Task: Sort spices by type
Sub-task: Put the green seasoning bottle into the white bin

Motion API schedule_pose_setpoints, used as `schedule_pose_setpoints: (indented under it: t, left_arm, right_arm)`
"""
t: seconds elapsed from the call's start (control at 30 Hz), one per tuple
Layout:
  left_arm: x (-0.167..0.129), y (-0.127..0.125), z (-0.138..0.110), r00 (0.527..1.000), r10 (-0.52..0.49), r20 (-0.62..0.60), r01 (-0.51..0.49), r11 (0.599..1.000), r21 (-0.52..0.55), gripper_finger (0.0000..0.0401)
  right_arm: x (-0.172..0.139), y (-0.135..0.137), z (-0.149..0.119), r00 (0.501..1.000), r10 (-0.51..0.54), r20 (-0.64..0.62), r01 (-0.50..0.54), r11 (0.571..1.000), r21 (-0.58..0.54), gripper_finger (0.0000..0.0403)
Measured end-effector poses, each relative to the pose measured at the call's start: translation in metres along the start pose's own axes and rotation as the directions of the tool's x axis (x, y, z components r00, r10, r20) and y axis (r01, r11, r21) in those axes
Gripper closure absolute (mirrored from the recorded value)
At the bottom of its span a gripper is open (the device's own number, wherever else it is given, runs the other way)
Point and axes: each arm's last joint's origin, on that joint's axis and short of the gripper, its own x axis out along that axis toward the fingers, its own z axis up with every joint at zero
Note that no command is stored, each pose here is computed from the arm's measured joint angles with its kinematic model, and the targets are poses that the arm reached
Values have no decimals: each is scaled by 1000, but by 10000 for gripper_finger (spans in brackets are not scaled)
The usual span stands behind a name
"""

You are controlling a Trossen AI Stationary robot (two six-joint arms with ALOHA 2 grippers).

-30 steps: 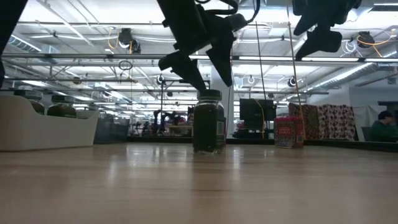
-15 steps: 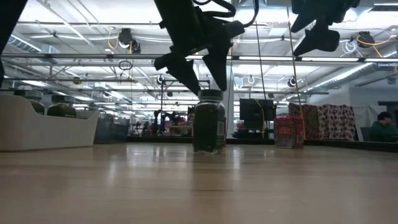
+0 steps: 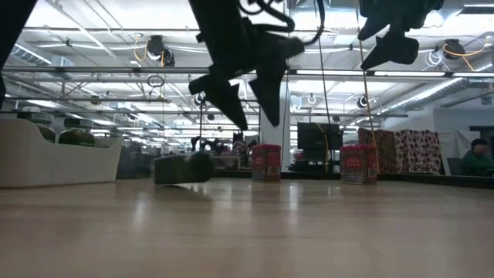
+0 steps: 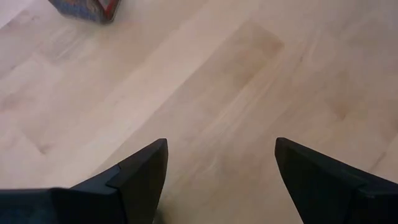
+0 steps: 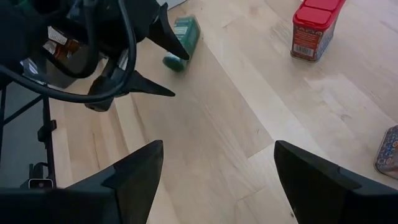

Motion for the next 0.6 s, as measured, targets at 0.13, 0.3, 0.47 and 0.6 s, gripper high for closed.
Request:
schedule_pose_setpoints:
  t: [0.13,0.3,0.47,0.6]
  left_arm:
    - [-1,1,-1,1000,3,-12,-3,999,34,104]
    - [-2,10,-10,989,66,-134,-48,990,133,104]
    - [-4,18,-17,967,132,-219,-84,973,216,104]
    - [-5,20,-20,954,135,-269,-31,933,359,104]
  right_arm:
    - [1,0,0,1000,-3,-4,3,1000,-1,115]
    - [1,0,0,1000,-3,-4,3,1000,-1,115]
    - [1,0,0,1000,-2,-3,2,1000,0,115]
    - [1,0,0,1000,-1,-5,1,1000,-1,115]
